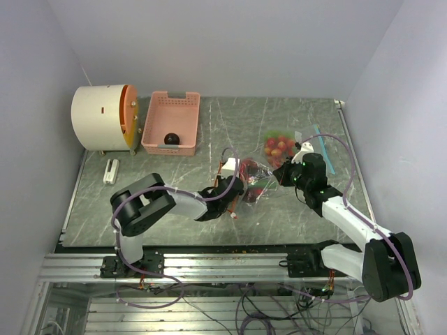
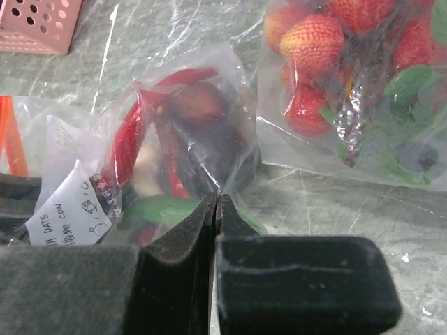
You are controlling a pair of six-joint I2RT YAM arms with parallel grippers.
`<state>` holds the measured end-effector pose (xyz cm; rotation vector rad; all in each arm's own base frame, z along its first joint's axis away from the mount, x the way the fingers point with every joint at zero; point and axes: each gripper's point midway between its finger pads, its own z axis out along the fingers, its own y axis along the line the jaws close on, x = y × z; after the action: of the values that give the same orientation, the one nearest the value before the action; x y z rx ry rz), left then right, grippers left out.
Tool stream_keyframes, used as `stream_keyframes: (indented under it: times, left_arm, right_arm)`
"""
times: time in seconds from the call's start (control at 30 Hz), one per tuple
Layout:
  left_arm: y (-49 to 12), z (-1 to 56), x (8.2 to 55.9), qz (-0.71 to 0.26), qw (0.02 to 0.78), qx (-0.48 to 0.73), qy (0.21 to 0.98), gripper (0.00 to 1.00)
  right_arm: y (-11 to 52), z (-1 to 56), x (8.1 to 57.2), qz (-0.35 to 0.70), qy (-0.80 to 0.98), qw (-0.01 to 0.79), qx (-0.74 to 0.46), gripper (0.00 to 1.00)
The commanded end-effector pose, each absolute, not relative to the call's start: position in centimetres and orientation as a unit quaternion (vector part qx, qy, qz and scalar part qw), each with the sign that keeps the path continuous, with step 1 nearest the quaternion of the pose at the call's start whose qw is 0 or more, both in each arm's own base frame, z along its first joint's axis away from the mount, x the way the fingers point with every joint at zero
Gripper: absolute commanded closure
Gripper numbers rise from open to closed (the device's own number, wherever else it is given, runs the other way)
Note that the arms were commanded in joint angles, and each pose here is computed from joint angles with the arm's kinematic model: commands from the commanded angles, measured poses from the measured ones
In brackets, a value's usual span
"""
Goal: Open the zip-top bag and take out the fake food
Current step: Pick up the fake vegetable from the zipper food storage bag.
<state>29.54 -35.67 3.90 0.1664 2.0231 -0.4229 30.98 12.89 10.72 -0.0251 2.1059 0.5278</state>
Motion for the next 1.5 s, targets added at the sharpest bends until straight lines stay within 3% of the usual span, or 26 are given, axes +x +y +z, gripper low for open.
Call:
stream_keyframes:
  times: [0.0, 0.07, 0.57, 0.83, 1.0, 1.27, 1.47]
  left_arm:
    - [-33.7, 4.1, 28.8, -0.149, 0.506, 0.076, 0.846, 0.89]
    - [-33.3, 4.5, 28.3, -0.151, 0.5, 0.081, 0.849, 0.93]
    - [-25.9, 7.7, 23.4, -0.129, 0.458, 0.084, 0.876, 0.92]
    - [-23.8, 13.4, 21.0, -0.173, 0.454, 0.096, 0.869, 0.93]
    - [-21.4, 16.1, 19.1, -0.147, 0.414, 0.109, 0.892, 0.92]
    - [-15.3, 23.3, 21.3, -0.08, 0.528, 0.013, 0.846, 0.92]
    - [-14.3, 27.6, 25.4, -0.004, 0.6, -0.016, 0.8, 0.93]
  right_arm:
    - [12.8, 11.1, 31.0, 0.214, 0.853, 0.476, -0.014, 1.0]
    - [12.7, 11.2, 31.1, 0.213, 0.853, 0.475, -0.013, 1.0]
    - [11.9, 12.6, 32.0, 0.187, 0.857, 0.481, -0.006, 1.0]
    - [11.8, 12.9, 32.2, 0.181, 0.857, 0.483, -0.007, 1.0]
    - [12.0, 12.8, 32.3, 0.184, 0.857, 0.482, -0.009, 1.0]
    - [12.3, 12.4, 32.4, 0.191, 0.857, 0.479, -0.012, 1.0]
    - [12.6, 12.1, 32.5, 0.199, 0.858, 0.474, -0.015, 1.0]
